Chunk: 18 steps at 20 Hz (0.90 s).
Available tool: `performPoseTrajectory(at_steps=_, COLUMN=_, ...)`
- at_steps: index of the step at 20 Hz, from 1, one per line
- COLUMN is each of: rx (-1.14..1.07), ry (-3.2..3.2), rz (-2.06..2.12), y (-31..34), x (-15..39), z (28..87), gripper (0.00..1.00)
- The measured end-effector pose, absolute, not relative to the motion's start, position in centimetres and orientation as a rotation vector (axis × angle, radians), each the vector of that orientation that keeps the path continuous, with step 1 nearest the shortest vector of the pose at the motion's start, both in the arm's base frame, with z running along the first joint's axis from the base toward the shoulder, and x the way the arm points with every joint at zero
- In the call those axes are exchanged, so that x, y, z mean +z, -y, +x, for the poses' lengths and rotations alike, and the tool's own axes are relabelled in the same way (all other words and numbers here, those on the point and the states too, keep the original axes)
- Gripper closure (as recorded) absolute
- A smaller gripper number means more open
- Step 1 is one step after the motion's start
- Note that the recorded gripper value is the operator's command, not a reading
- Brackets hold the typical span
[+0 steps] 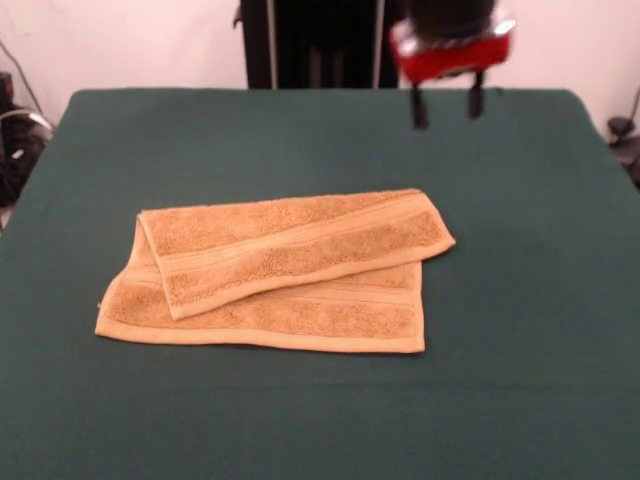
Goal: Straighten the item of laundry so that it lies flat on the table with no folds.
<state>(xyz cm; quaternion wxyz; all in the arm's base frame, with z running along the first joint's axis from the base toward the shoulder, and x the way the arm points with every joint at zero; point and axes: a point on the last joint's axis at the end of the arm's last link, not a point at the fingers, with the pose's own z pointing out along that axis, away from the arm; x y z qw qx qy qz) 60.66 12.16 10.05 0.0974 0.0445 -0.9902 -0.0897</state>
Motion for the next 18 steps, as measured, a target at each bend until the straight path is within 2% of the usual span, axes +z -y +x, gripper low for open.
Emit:
performPoseTrajectory(at_steps=3, rx=-0.257, ry=2.939, rz=0.161, y=-15.6, x=13.1, z=61.4, gripper=0.00)
performPoseTrajectory(at_steps=7, rx=-0.234, ry=2.960, rz=0.208, y=-18.7, x=13.6, z=62.2, gripper=0.00)
performPoseTrajectory(at_steps=10, rx=-0.207, ry=2.972, rz=0.236, y=-20.7, x=11.9, z=62.8, gripper=0.00)
performPoseTrajectory(at_steps=11, rx=-0.195, ry=2.985, rz=0.247, y=-21.8, x=9.8, z=63.1, gripper=0.00)
performPoseTrajectory(at_steps=18, rx=-0.210, ry=3.025, rz=0.195, y=-21.6, x=1.2, z=63.0, gripper=0.00)
